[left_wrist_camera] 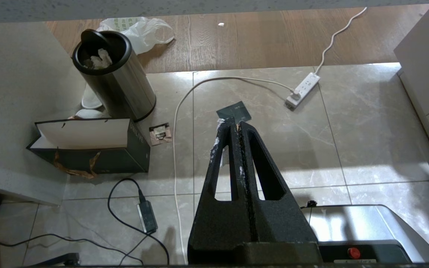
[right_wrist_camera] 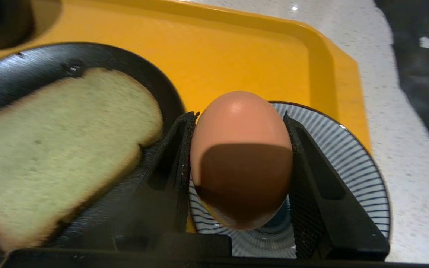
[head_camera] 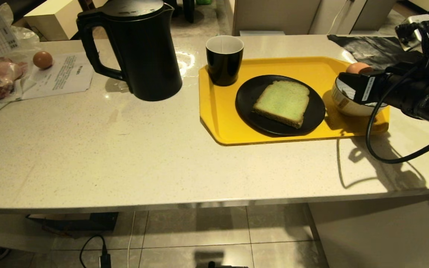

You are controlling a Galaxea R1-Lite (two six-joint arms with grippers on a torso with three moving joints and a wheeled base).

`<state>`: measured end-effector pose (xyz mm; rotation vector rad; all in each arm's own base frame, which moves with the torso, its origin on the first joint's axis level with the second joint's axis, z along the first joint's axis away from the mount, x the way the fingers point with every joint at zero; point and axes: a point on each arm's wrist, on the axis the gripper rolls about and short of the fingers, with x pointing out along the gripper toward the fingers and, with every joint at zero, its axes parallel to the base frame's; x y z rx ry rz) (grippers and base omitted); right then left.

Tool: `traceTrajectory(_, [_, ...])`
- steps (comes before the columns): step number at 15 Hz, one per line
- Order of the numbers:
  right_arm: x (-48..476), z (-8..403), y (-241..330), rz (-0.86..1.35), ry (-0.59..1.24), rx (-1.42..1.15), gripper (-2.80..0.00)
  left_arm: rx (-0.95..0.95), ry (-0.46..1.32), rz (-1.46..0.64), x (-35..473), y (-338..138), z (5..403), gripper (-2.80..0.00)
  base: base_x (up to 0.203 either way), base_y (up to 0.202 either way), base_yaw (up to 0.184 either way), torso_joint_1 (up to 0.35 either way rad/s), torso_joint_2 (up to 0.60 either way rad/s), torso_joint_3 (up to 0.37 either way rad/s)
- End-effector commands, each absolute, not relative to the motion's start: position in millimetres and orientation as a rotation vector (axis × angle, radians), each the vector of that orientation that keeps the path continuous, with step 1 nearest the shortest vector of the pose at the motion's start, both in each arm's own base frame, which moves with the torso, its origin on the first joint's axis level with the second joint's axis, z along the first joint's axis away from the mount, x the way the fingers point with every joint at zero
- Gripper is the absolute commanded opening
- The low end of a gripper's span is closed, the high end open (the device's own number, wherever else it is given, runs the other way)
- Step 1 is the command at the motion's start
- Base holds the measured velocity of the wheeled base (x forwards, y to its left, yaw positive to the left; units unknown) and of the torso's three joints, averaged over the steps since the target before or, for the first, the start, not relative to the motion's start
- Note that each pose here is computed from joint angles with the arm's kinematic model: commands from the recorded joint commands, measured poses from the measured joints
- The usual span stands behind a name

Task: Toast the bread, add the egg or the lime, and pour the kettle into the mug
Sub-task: Put the egg in the bowl

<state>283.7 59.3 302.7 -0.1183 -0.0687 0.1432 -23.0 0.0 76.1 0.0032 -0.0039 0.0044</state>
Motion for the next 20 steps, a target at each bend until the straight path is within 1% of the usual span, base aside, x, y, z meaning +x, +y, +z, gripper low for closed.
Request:
traceTrajectory(1, [286,304,58,0.119,-0.073,-0.125,-2.80,0.003,-0.003,0.005,-23,0,76,-2.80,0.000,0.000,0.000,0.000,0.00,0.000])
traceTrajectory(10, [291,288,52,0.096,-0.010,-0.138,-2.80,0.003,-0.003,0.005,-23,0,76,-2.80,0.000,0.000,0.000,0.000,0.00,0.000])
traceTrajectory(11, [292,288,52,0.096,-0.010,-0.138,0.00,0.003,-0.004,0.005,-23,0,76,-2.80,0.000,0.000,0.000,0.000,0.00,0.000])
traceTrajectory(17, [292,294,52,0.095,-0.029,-0.129,0.00,0.003,-0.004,0.005,-23,0,76,-2.80,0.000,0.000,0.000,0.000,0.00,0.000])
traceTrajectory(20, [283,306,50,0.080,-0.071,-0.110,0.00,0.003,-0.003,0.005,-23,0,76,-2.80,0.000,0.000,0.000,0.000,0.00,0.000])
